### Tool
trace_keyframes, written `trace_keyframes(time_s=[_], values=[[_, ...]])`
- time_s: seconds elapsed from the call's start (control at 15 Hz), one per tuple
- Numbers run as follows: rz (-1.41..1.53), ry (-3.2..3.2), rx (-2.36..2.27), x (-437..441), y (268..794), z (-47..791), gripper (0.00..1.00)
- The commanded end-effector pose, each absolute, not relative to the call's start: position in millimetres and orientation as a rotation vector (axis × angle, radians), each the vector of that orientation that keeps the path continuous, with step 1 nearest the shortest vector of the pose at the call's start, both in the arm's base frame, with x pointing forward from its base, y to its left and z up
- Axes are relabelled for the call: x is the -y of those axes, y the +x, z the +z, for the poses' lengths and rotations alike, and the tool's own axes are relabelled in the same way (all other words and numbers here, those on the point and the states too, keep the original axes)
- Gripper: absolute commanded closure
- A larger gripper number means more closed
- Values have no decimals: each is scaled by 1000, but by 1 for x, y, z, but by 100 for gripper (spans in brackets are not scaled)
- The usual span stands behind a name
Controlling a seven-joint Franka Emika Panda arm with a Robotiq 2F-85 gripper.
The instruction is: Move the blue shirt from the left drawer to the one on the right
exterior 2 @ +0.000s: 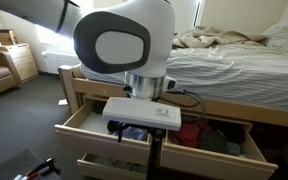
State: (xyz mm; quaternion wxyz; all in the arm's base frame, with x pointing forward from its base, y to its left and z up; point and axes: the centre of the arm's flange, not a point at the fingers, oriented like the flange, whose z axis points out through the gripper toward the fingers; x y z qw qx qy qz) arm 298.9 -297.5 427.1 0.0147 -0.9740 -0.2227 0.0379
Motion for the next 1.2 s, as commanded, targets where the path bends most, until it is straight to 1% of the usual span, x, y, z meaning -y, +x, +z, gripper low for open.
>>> trace_keyframes(time_s=[0.0, 0.73, 0.87, 1.13], values=[[118, -3032, 693, 297, 299, 427, 0], [118, -3032, 693, 297, 299, 427, 0], [-14, -3082, 685, 288, 308, 416, 0], [-206, -3173, 830, 231, 351, 416, 0]])
